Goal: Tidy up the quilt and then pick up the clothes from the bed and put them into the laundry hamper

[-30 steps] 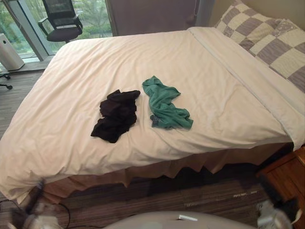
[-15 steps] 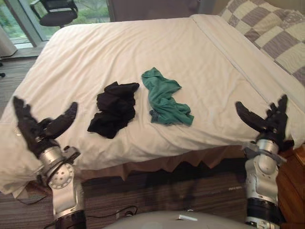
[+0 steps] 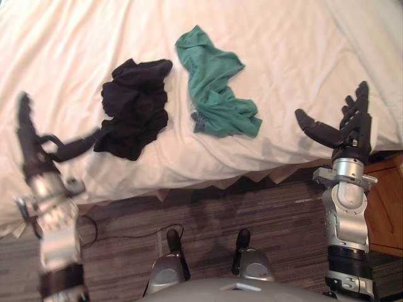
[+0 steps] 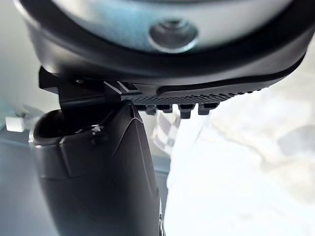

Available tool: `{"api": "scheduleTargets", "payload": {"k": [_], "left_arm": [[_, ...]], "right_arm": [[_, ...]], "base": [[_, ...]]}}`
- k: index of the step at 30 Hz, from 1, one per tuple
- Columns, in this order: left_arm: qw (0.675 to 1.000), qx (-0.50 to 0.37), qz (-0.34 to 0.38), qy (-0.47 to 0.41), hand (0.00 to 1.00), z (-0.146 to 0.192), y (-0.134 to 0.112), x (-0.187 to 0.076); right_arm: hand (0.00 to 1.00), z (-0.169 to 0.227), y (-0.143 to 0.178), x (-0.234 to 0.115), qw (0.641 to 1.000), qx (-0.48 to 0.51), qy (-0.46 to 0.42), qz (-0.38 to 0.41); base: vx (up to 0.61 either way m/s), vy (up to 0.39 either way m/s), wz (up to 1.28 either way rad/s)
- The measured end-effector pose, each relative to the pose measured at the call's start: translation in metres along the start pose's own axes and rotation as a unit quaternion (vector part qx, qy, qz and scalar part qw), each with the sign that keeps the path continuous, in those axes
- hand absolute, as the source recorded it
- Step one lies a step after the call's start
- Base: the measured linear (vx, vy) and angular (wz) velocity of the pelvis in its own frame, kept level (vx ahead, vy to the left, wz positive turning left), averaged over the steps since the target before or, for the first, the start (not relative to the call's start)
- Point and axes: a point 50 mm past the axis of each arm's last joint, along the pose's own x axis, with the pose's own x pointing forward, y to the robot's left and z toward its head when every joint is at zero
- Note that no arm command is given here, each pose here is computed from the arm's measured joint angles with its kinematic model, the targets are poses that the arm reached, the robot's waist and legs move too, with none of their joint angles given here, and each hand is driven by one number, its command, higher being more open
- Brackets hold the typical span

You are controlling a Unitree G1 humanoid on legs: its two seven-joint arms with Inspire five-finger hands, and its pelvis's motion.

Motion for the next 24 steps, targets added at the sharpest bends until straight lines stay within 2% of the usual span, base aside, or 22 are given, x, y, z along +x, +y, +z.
{"api": "scheduleTargets", "payload": {"k": [2,4,7,12,15,17,24], "left_arm": [[1.0,-0.012,0.004,-0.013,1.0,0.01,-0.008,0.01],[0.999,0.007,-0.023,-0.029,1.0,0.016,-0.02,0.011],[0.998,0.031,-0.053,-0.013,1.0,0.009,-0.034,0.011],[0.998,0.035,-0.048,0.022,1.0,-0.002,-0.039,0.018],[0.999,0.034,-0.033,0.006,1.0,0.01,-0.037,0.035],[0.999,0.025,-0.025,0.007,1.0,0.012,-0.038,0.035],[0.999,0.025,-0.047,0.005,1.0,0.016,-0.051,0.037]], "right_arm": [[1.0,0.0,0.011,-0.001,1.0,0.006,0.001,0.026],[1.0,0.0,0.021,-0.002,0.999,0.027,0.004,0.035],[1.0,0.005,0.03,0.001,0.997,0.064,-0.002,0.037],[1.0,0.009,0.031,0.004,0.996,0.081,-0.01,0.04],[1.0,0.021,0.029,0.0,0.995,0.086,-0.039,0.044],[1.0,0.032,0.031,0.008,0.993,0.087,-0.064,0.05],[1.0,0.021,0.031,-0.003,0.992,0.113,-0.039,0.045]], "base": [[0.01,0.006,-0.03],[0.04,0.019,-0.12],[0.06,0.006,-0.28],[0.09,-0.026,-0.29],[0.08,-0.091,0.03],[0.12,-0.044,-0.31],[0.03,0.022,-0.15]]}}
